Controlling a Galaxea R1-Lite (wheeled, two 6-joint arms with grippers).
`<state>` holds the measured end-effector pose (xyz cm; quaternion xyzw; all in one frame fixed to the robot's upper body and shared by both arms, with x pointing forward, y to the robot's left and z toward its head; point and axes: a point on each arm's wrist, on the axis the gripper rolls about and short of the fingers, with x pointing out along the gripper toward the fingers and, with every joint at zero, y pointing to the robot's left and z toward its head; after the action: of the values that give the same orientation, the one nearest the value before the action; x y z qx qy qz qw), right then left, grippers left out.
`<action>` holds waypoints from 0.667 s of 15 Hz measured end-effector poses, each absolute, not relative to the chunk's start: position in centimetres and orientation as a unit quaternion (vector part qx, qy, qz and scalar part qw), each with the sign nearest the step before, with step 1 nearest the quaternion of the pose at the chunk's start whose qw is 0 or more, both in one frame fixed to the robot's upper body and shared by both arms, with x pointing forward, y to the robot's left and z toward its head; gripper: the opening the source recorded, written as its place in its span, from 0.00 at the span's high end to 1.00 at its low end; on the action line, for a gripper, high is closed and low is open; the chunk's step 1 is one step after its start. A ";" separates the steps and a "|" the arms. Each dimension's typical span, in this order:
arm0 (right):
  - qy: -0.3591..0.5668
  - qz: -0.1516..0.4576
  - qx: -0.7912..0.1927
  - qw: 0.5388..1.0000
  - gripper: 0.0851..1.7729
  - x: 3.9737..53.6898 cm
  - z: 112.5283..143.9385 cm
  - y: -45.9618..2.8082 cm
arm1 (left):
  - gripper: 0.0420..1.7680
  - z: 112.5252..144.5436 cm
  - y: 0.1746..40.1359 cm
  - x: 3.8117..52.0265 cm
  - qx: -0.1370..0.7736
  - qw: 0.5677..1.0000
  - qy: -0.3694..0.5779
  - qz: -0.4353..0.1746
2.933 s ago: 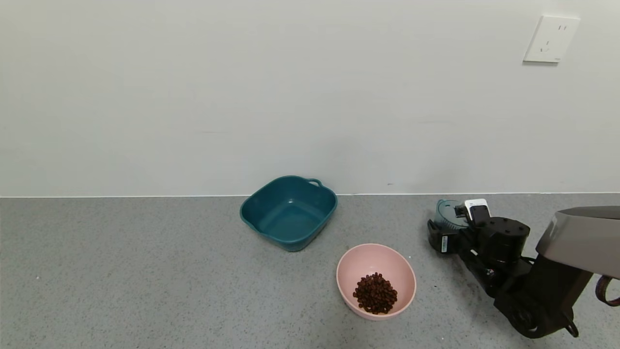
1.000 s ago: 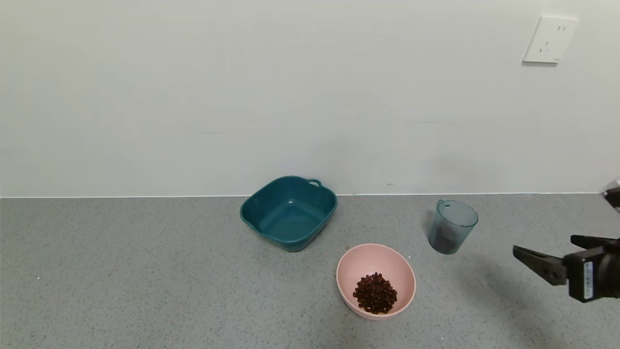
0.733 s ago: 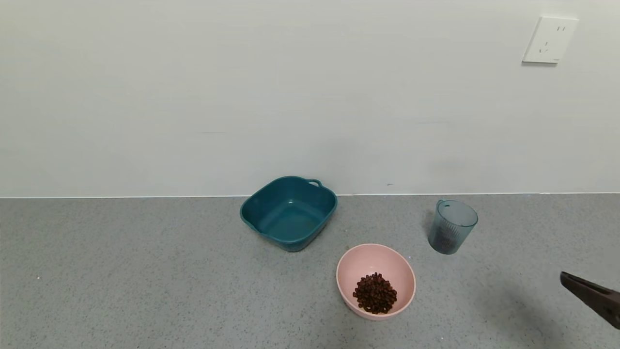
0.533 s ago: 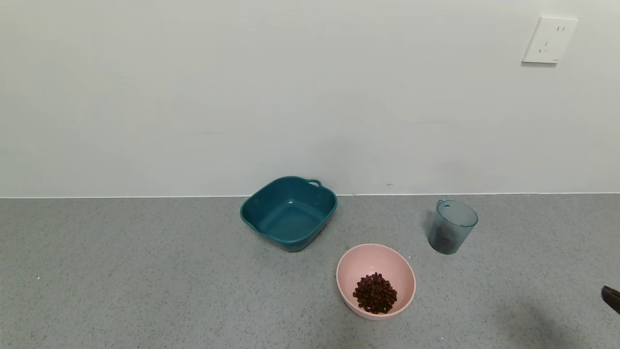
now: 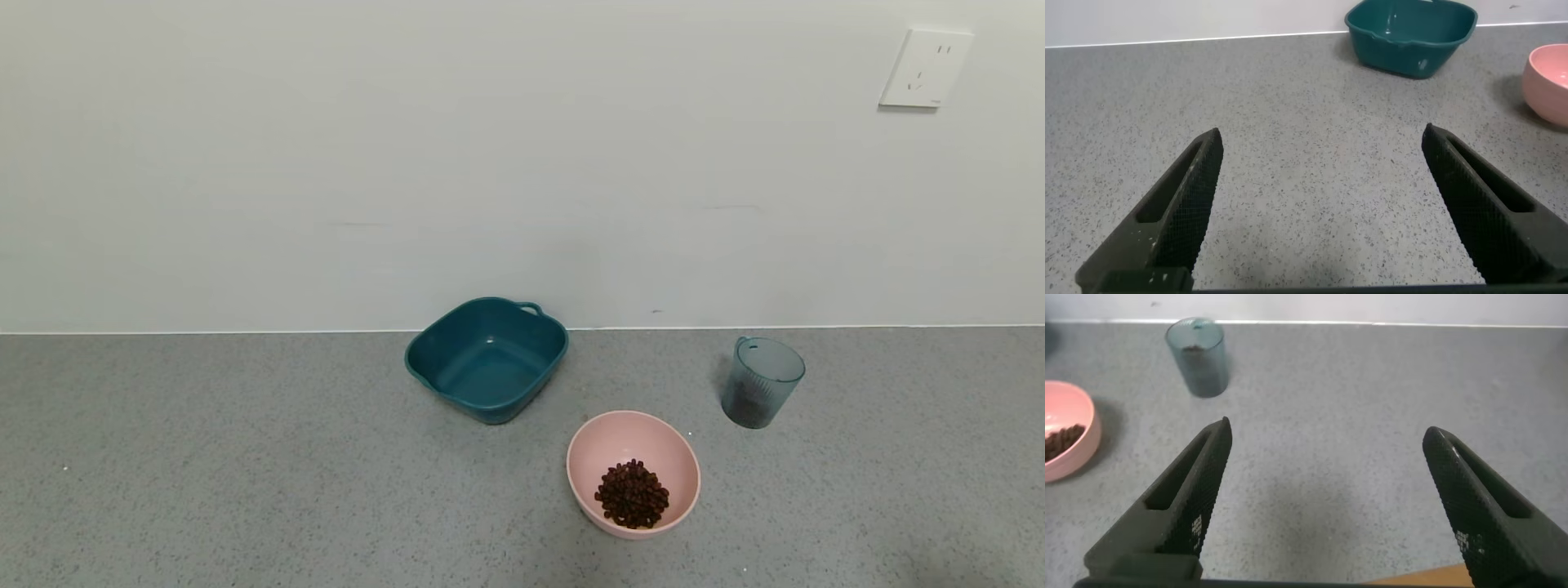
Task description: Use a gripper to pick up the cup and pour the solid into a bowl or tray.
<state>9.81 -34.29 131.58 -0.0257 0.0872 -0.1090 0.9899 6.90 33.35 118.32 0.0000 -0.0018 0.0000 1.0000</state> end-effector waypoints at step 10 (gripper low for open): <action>0.030 -0.016 -0.013 0.999 0.04 5.3 128.0 -33.6 | 0.01 118.3 33.4 6.9 0.000 1.000 -0.002 0.000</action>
<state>5.32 -33.61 128.00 -0.0131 0.0298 -0.0161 0.9993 6.90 33.35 118.32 0.0000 -0.0018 -0.0002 1.0000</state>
